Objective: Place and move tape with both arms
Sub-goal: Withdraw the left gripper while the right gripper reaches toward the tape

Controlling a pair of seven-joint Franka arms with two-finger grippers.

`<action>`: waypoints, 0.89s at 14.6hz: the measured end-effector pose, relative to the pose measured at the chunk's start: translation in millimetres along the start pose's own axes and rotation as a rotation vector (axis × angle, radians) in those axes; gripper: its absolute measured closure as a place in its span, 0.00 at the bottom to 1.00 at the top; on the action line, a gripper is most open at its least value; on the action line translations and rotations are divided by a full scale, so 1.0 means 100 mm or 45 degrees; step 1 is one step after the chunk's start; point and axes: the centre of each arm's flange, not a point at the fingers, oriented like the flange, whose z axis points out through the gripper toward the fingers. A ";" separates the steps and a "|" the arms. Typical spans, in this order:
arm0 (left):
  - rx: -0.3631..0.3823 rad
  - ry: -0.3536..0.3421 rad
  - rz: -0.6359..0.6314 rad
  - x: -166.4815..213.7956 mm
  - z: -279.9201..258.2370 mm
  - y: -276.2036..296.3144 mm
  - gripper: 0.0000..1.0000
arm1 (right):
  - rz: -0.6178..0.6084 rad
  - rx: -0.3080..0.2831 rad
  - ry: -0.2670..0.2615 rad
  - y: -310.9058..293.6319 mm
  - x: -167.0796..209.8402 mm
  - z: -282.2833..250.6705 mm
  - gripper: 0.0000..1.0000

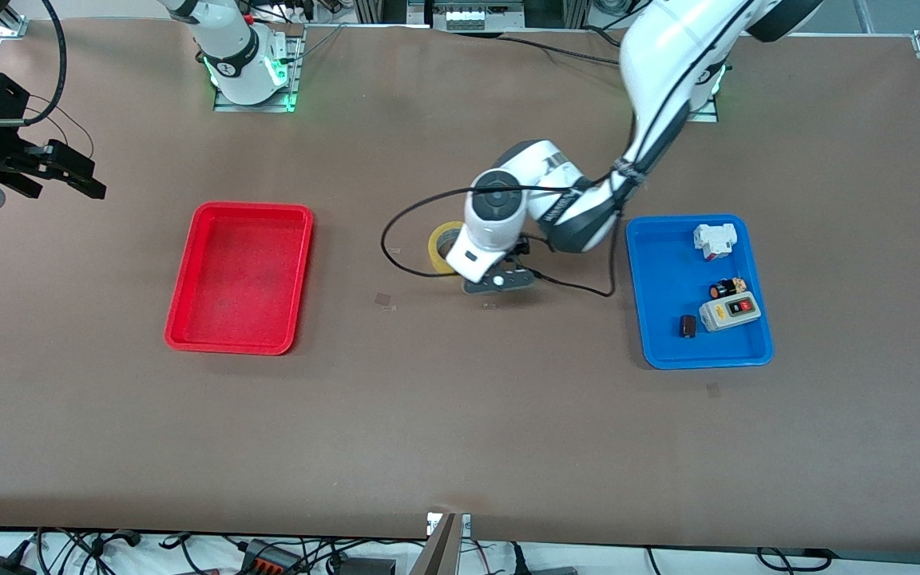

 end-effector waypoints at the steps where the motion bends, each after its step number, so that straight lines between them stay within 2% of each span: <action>1: 0.007 0.014 -0.032 0.12 -0.20 -0.14 0.00 | -0.001 0.000 0.000 -0.01 0.00 0.00 0.01; 6: 0.053 0.051 -0.109 0.66 -0.96 -0.97 0.00 | -0.026 -0.001 -0.008 -0.12 -0.01 0.00 0.01; 13: 0.121 0.052 -0.075 1.16 -1.96 -2.46 0.00 | -0.222 -0.010 -0.026 -1.24 0.01 0.31 0.01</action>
